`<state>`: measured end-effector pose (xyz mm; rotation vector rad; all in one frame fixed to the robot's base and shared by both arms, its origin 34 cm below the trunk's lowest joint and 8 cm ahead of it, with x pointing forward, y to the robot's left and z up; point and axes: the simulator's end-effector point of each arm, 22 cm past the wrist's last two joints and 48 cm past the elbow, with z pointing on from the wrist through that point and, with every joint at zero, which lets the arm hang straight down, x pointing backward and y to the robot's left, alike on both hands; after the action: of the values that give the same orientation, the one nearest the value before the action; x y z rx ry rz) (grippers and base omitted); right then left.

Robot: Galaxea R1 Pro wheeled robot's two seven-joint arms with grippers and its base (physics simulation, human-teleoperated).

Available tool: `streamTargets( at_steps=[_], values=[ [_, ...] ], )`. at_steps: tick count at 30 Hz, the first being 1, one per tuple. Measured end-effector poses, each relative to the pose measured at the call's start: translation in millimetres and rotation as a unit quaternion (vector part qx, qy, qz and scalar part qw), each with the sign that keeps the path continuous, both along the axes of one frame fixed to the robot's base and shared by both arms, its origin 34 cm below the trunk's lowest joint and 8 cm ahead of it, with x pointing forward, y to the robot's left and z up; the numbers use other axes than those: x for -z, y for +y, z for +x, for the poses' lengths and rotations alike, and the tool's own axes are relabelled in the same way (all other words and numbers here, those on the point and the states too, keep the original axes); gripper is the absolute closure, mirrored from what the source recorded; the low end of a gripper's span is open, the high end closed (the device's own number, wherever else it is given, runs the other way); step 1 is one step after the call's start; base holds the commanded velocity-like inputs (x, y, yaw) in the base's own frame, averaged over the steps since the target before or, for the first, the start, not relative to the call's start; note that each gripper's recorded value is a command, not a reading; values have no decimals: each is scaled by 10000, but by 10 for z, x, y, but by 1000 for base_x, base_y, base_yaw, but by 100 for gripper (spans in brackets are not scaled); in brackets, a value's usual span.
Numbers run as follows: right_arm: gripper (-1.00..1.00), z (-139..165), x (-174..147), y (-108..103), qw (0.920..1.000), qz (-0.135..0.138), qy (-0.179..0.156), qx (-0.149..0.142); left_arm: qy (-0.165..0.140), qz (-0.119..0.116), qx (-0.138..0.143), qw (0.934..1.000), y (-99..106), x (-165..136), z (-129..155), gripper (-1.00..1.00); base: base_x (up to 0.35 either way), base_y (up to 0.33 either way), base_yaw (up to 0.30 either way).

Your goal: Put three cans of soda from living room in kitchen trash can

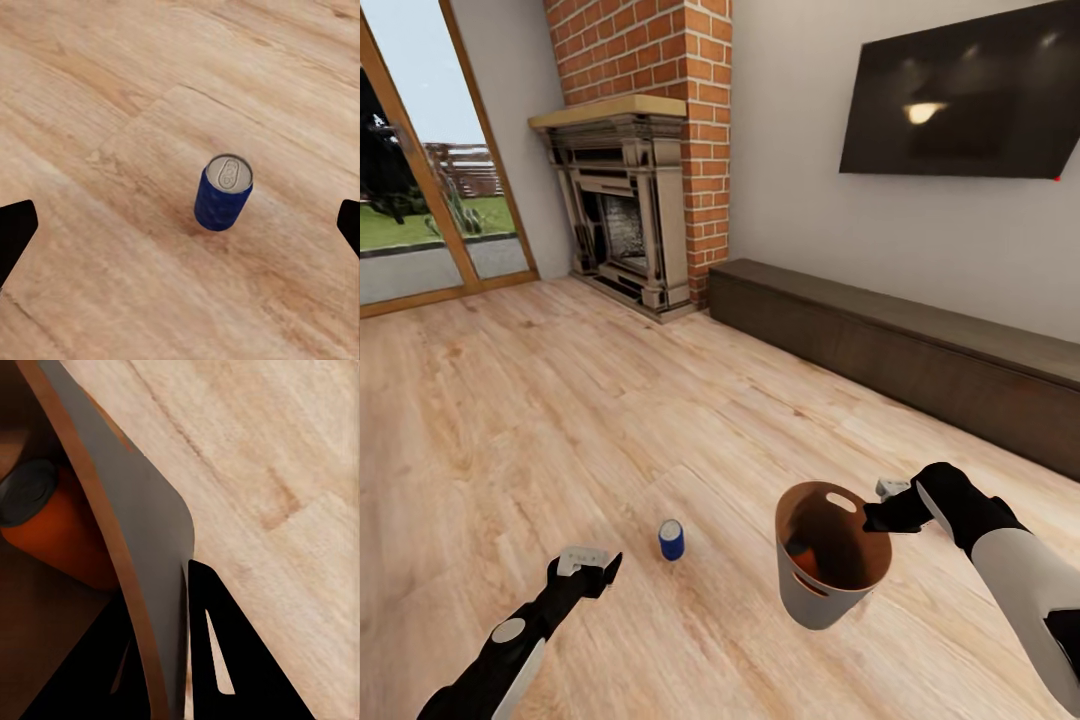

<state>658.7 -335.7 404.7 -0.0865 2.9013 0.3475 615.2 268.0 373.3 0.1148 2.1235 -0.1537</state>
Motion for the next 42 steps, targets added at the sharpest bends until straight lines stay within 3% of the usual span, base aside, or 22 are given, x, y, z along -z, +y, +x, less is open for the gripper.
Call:
streamTargets(
  at_steps=[9,28,34,38,42],
  values=[
    [100,3,-9,-4,10000,19,-6,18,-3,-1,3,10000,-4,-3,1,-100,324,0,-48],
    [100,22,-81,8,10000,0,-78,-10,-44,-2,-4,10000,-4,-52,10,-100,320,0,-220],
    [100,21,-82,8,10000,-12,-79,-21,445,43,-114,9989,78,332,-251,-100,81,0,-121],
    [100,22,-84,14,10000,5,-79,-12,804,-54,-3,9968,-167,599,-472,-100,13,0,-23],
    [100,22,-84,11,10000,-4,-79,-17,883,-84,46,9961,-250,656,-527,-100,3,0,-6]
  ],
)
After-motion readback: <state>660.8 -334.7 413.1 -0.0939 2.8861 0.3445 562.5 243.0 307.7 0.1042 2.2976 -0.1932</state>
